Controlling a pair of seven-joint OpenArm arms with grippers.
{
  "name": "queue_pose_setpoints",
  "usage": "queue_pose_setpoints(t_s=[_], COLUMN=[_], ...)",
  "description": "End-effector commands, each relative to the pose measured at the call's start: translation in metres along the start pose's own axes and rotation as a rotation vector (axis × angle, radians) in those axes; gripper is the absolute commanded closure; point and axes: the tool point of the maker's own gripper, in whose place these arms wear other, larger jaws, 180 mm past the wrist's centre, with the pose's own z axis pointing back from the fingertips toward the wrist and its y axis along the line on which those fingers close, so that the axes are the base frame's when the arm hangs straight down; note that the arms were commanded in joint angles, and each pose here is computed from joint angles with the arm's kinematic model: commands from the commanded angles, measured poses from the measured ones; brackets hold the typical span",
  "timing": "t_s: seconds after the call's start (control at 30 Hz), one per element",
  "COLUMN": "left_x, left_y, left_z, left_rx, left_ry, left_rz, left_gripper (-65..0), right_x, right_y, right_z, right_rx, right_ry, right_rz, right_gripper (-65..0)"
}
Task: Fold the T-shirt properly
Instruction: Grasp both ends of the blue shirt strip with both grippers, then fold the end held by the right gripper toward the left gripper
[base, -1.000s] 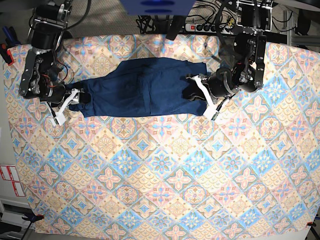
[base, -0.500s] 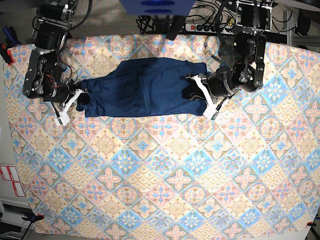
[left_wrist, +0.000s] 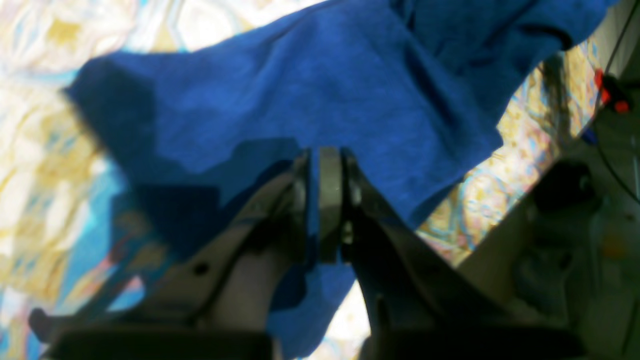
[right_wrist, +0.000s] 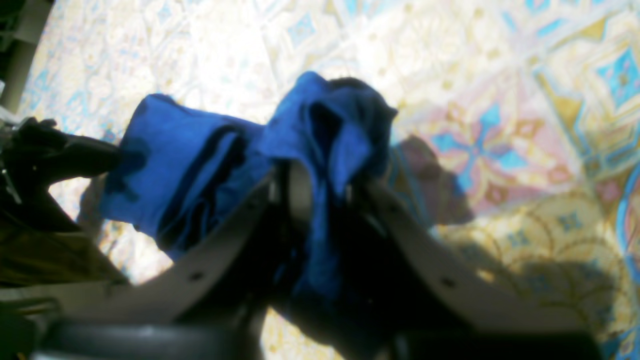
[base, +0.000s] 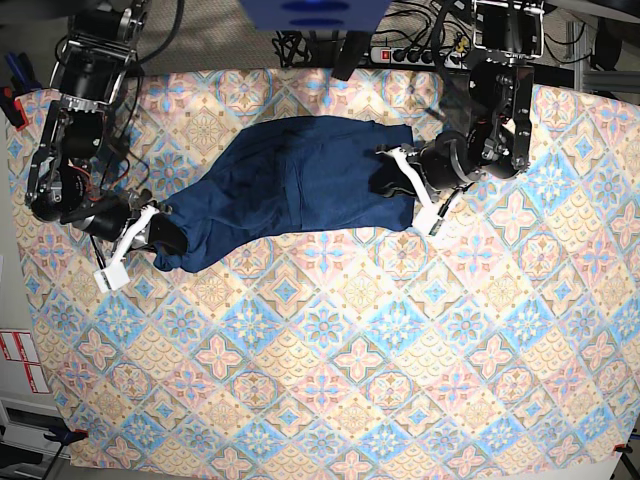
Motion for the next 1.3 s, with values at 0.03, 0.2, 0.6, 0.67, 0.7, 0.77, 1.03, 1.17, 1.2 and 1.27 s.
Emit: queue_pose_setpoints(t_s=[0.03, 0.2, 0.6, 0.67, 0.7, 0.77, 1.03, 1.17, 1.2, 1.27], left_x=[0.023, 0.026, 0.010, 0.007, 0.007, 0.006, 0.001, 0.007, 0.007, 0.008], left_y=[0.001, 0.001, 0.028, 0.033, 0.035, 0.036, 0.029, 0.024, 0.024, 0.025], left_z=[0.016, 0.026, 0.048, 0.053, 0.054, 0.055, 0.061, 0.064, 0.064, 0.063], left_rx=[0.012, 0.030, 0.113, 0.130, 0.134, 0.138, 0.137, 0.136, 0.136, 0.136], left_ry=[-0.087, -0.110, -0.124, -0.126, -0.128, -0.128, -0.128, -0.143, -0.143, -0.143], left_rz=[-0.023, -0.030, 0.038, 0.052, 0.053, 0.057, 0.046, 0.024, 0.024, 0.024], left_gripper=[-1.7, -1.7, -1.7, -1.7, -1.7, -1.7, -1.6, -1.6, -1.6, -1.6], right_x=[0.016, 0.022, 0.009, 0.020, 0.024, 0.028, 0.039, 0.037, 0.034, 0.027], right_y=[0.016, 0.071, 0.186, 0.201, 0.206, 0.214, 0.213, 0.213, 0.215, 0.217], right_z=[0.004, -0.009, -0.038, -0.044, -0.046, -0.052, -0.079, -0.089, -0.091, -0.096], right_rx=[0.027, 0.124, 0.386, 0.421, 0.433, 0.457, 0.485, 0.507, 0.517, 0.532], right_ry=[-0.037, -0.006, 0.028, 0.008, 0.003, 0.002, 0.038, 0.008, 0.012, 0.024], right_rz=[0.071, 0.240, 0.426, 0.457, 0.470, 0.480, 0.439, 0.371, 0.364, 0.350], right_gripper=[-0.7, -0.7, -0.9, -1.0, -1.0, -1.0, -1.1, -6.3, -9.3, -16.3])
